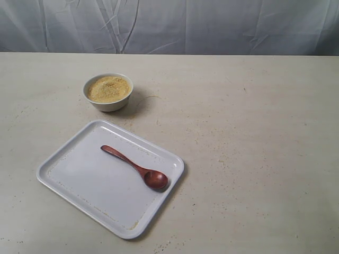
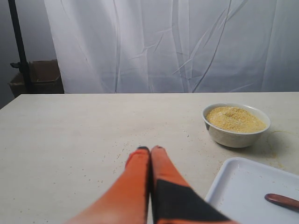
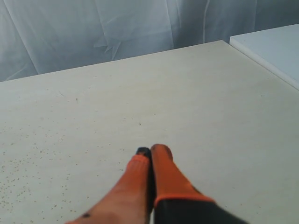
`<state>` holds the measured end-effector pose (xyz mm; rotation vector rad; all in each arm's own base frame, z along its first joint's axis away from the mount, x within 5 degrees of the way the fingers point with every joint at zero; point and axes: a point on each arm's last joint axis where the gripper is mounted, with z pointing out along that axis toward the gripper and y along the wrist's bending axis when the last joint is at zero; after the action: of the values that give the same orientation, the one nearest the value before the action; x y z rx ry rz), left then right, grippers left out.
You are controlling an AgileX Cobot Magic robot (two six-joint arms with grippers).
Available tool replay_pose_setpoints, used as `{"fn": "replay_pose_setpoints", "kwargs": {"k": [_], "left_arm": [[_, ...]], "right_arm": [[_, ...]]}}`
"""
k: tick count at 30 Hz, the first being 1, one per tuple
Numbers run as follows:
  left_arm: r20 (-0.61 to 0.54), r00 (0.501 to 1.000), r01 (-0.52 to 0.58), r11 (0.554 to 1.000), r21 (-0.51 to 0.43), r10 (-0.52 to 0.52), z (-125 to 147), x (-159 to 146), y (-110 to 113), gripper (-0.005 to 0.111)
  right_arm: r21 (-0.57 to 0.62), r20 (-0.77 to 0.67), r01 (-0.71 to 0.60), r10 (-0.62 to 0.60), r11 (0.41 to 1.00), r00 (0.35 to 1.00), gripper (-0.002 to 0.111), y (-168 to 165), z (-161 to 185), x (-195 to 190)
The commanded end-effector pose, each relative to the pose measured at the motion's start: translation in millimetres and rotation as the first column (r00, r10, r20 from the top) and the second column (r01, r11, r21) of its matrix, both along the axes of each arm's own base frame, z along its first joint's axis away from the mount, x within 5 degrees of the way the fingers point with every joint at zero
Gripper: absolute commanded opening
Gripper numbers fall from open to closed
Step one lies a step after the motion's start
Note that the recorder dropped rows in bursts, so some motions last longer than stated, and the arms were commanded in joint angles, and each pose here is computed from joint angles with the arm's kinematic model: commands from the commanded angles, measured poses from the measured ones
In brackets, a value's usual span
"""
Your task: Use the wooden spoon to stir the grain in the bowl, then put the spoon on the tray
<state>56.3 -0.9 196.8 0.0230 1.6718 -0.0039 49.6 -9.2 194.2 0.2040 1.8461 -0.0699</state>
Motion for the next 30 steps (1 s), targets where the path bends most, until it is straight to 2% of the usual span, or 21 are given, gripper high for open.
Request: {"fn": "replay_pose_setpoints", "kwargs": {"k": [1, 3, 7, 30], "left_arm": [[0.008, 1.0, 0.006, 1.0, -0.001, -0.006, 0.0, -0.2, -0.3, 0.0], [0.008, 1.0, 0.006, 1.0, -0.001, -0.006, 0.0, -0.2, -0.3, 0.0], [0.008, 1.0, 0.006, 1.0, -0.001, -0.006, 0.0, -0.2, -0.3, 0.0], [0.008, 1.0, 0.006, 1.0, -0.001, -0.006, 0.0, -0.2, -0.3, 0.0]], "right_arm": [[-0.007, 0.008, 0.003, -0.003, 1.0, 1.0, 0.0, -0.3, -5.0, 0.9], [-0.002, -0.007, 0.001, -0.001, 1.0, 1.0, 0.0, -0.3, -14.6, 2.1], [0.013, 0.053, -0.005, 0.004, 1.0, 0.999, 0.0, 0.6, -10.2, 3.7], [0.016, 0.029, -0.003, 0.003, 1.0, 1.0, 0.0, 0.5, -12.3, 3.2]]}}
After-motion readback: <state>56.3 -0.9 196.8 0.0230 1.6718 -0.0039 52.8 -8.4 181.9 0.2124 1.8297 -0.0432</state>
